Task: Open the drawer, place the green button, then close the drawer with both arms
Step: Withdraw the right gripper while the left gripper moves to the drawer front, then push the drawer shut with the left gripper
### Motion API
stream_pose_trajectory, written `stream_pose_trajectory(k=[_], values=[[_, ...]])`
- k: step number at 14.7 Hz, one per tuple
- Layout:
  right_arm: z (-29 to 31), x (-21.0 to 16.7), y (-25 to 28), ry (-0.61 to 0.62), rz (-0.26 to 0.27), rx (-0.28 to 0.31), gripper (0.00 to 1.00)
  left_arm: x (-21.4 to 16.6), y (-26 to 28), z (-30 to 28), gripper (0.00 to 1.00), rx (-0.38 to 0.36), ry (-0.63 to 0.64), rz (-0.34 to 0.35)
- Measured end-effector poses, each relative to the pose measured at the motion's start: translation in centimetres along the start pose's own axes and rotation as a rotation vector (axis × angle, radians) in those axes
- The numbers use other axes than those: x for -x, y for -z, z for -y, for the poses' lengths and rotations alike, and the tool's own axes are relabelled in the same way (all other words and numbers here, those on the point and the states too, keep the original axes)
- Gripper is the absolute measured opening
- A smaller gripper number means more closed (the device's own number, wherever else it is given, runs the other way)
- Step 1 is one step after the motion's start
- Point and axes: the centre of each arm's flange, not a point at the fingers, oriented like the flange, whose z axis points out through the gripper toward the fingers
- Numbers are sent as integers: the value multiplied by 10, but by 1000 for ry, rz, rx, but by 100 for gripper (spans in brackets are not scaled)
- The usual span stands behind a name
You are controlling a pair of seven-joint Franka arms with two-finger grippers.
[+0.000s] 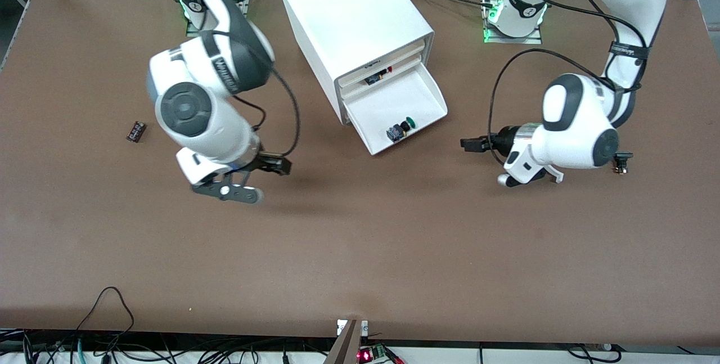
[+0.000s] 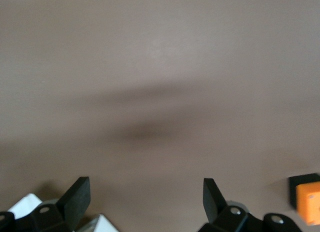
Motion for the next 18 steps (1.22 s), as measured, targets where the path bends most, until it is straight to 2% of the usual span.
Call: stream_pose_trajectory(k=[3,7,12,18], values=[[-55,-15,7,52,12,2,100,21,-24,-48,100,-66,77,-119],[-114,-24,21,76,12,-2,100,29,-52,-76,100,-65,82,-213],[-180,-21,47,104,-2,-9,100,30,-101,-82,100,-52,77,-241],[-207,30,87,98,-31,-7,100,53,-136,-100,100,-51,45,-260]])
